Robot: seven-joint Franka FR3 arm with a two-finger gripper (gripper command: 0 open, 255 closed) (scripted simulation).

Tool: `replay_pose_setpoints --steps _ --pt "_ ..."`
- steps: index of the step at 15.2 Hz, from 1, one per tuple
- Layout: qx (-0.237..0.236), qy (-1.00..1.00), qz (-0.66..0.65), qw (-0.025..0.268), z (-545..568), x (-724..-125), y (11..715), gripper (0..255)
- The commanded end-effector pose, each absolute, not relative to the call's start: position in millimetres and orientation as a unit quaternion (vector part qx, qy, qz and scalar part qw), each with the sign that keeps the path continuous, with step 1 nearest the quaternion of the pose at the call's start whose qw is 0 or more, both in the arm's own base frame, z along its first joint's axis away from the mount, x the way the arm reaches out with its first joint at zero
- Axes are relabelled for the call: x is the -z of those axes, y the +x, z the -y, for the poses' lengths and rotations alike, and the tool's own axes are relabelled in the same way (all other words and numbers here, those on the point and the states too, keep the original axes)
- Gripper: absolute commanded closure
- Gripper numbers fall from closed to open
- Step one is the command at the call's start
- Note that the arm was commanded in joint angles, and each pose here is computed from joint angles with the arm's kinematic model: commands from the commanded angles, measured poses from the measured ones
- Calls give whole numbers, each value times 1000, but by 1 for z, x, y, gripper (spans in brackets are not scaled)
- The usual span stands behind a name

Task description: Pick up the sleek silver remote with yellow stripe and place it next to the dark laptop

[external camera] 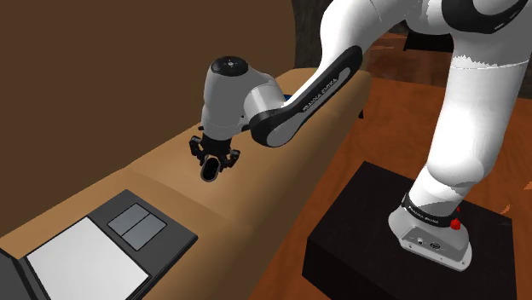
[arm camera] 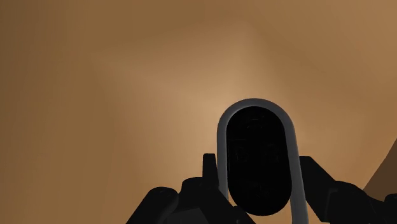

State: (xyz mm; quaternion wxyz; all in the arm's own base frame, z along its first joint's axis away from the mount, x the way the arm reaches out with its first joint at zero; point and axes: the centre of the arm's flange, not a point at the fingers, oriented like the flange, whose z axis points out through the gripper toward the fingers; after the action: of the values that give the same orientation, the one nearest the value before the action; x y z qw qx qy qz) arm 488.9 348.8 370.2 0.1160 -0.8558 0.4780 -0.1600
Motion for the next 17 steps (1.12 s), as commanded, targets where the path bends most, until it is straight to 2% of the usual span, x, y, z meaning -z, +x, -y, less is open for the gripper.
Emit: replay_pose_setpoints --steps 1,7,8,13,17 --pt "158 -857 -476 115 -352 -363 487 255" --pt "158 -857 -476 115 -352 -363 487 255" --pt "158 -857 -476 115 -352 -363 488 0" --pt "158 -857 -476 115 -352 -363 487 0" --pt "158 -857 -476 115 -349 -409 468 0"
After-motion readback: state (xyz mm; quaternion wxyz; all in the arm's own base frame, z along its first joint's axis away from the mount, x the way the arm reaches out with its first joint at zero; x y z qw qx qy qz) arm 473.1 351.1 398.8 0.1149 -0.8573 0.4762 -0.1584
